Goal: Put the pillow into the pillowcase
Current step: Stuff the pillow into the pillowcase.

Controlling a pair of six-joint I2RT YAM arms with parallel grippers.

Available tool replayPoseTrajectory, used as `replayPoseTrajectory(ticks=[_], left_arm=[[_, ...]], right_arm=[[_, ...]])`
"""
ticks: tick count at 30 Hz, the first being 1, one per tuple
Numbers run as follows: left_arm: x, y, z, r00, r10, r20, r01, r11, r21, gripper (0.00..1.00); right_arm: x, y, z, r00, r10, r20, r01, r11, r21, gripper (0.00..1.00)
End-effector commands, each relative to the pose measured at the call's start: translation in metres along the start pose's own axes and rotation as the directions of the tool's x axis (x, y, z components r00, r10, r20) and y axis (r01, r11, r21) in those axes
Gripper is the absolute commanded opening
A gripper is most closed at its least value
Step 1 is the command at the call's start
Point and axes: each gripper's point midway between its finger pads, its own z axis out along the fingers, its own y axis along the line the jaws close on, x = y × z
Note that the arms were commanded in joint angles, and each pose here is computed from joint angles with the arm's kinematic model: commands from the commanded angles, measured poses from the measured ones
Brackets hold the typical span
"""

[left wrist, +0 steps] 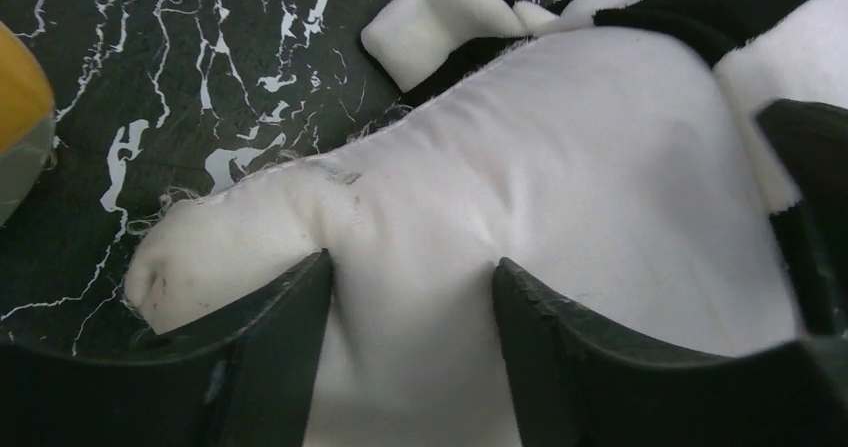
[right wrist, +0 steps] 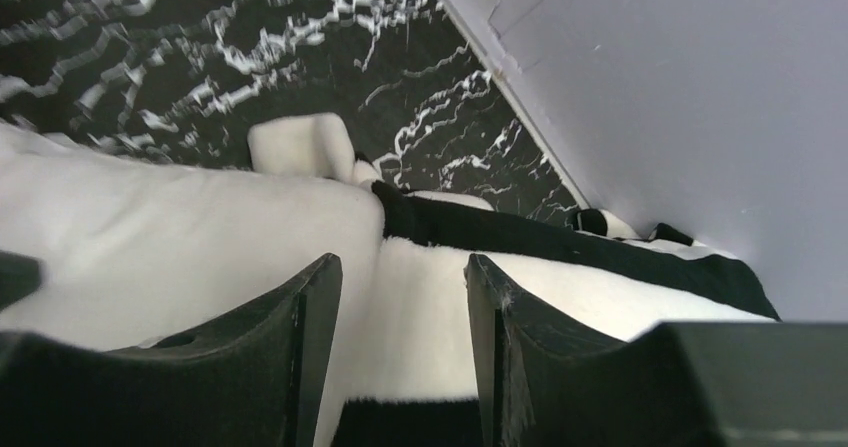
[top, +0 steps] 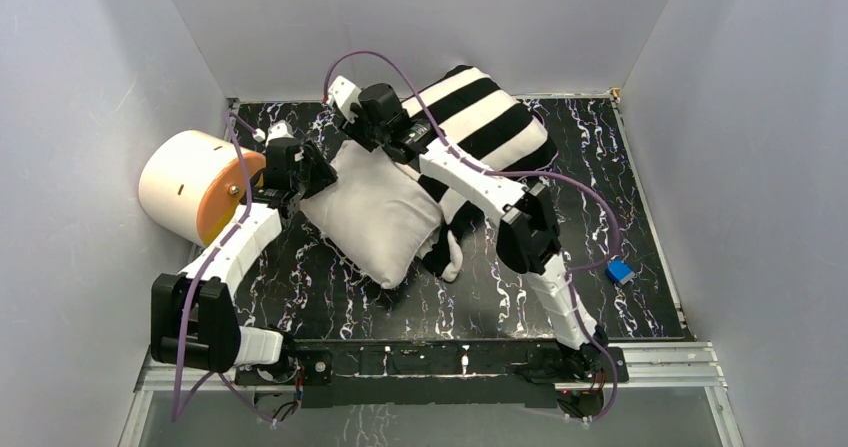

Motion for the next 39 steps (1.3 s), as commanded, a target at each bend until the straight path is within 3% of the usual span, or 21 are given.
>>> replayPoseTrajectory(ticks=[1,5,6,8,12,14,19,26,31,35,39], left_arm=[[0.013,-0.013,0.007,1.000,-0.008,-0.028,0.011,0.995,0.099,0.47],[0.024,-0.020,0.013,0.999,0.000,-0.047,0.007,0.986,0.165,0.05],[0.025,-0.022,0.013,0.999,0.001,-0.044,0.007,0.983,0.181,0.00],[0.025,-0.026,0.013,0.999,0.002,-0.044,0.007,0.979,0.203,0.00],[0.022,-0.031,0.016,0.999,-0.001,-0.037,0.009,0.975,0.223,0.00],[0.018,-0.036,0.017,1.000,-0.007,-0.012,0.010,0.967,0.255,0.00],[0.012,-0.049,0.027,1.000,-0.026,-0.008,0.027,0.954,0.299,0.00],[-0.003,-0.068,0.029,0.996,-0.084,0.007,0.076,0.932,0.353,0.00],[-0.003,-0.068,0.031,0.995,-0.104,0.007,0.095,0.929,0.358,0.00],[-0.001,-0.069,0.032,0.993,-0.114,0.003,0.106,0.926,0.363,0.00],[0.004,-0.067,0.035,0.992,-0.122,-0.016,0.119,0.926,0.357,0.00]], right_arm=[[0.006,-0.020,0.019,0.994,-0.104,-0.014,0.104,0.994,0.042,0.59],[0.021,-0.023,0.039,0.988,-0.152,-0.024,0.153,0.987,0.051,0.56],[0.022,-0.025,0.043,0.985,-0.172,-0.024,0.173,0.983,0.067,0.53],[0.023,-0.027,0.051,0.977,-0.211,-0.020,0.212,0.974,0.086,0.45],[0.000,-0.018,0.050,0.972,-0.229,0.054,0.226,0.973,0.046,0.09],[-0.025,-0.005,0.034,0.975,-0.184,0.127,0.188,0.982,-0.019,0.00],[-0.084,0.034,-0.035,0.962,0.015,0.274,0.068,0.953,-0.294,0.00],[-0.089,0.111,-0.072,0.945,0.229,0.234,-0.032,0.774,-0.632,0.00],[-0.098,0.143,-0.094,0.893,0.385,0.231,-0.096,0.667,-0.739,0.00],[-0.070,0.158,-0.094,0.833,0.528,0.163,-0.249,0.622,-0.742,0.00],[-0.072,0.172,-0.098,0.787,0.588,0.186,-0.293,0.622,-0.726,0.00]])
